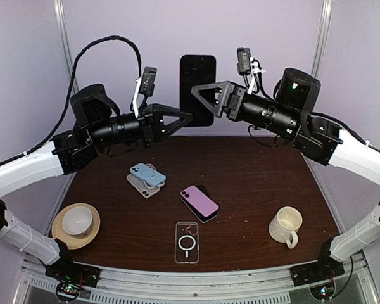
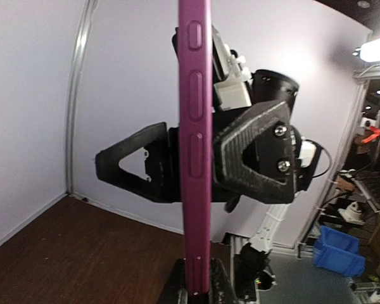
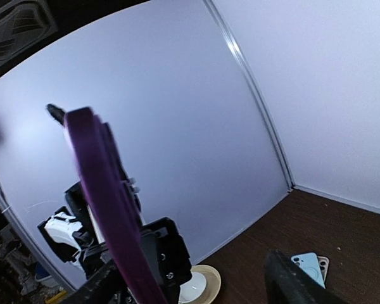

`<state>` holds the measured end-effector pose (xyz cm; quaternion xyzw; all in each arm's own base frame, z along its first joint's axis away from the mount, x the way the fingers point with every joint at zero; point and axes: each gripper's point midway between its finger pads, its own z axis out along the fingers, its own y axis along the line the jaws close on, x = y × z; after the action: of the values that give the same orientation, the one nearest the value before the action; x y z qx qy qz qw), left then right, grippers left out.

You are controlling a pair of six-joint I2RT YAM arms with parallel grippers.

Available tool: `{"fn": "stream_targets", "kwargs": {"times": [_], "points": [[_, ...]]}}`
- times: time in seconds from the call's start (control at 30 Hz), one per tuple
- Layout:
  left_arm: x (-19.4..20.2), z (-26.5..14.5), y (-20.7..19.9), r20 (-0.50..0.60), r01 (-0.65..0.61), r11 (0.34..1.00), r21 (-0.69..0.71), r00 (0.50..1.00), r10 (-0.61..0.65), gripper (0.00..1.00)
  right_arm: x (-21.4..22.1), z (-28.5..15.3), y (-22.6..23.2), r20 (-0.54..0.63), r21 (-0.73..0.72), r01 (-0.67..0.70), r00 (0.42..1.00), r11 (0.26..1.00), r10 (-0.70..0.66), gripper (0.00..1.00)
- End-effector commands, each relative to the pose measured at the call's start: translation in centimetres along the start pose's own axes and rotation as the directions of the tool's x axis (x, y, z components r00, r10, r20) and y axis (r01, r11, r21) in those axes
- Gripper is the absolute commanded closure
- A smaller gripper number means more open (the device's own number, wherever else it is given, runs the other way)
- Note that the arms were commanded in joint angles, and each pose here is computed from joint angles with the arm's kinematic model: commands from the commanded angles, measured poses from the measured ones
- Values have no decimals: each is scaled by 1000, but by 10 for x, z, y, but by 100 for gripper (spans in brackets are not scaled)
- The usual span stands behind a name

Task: Put the phone into the phone case
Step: Pass from the right arm to the left, then pass from the left arm to the right

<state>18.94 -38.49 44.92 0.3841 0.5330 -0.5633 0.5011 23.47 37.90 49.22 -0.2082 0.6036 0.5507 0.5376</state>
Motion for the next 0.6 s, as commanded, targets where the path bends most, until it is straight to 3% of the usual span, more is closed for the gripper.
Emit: {"fn": "stream_targets", "kwargs": {"times": [0.0,0.13,0.27,0.57], "points": [[-5,-12,32,8,-198,941,-273,978,208,100,13,-22,-62,-27,357,32,999,933,-24,2],[3,-26,57,-15,-225,849,-479,968,249,100,29,-27,-75,-91,462,102,994,881,-67,1],[16,-29,74,-56,-230,774,-590,968,245,100,38,-17,-73,-122,485,167,985,859,-122,0],[31,-25,85,-104,-235,753,-615,970,218,100,45,19,-72,-141,478,193,980,857,-143,1]]}}
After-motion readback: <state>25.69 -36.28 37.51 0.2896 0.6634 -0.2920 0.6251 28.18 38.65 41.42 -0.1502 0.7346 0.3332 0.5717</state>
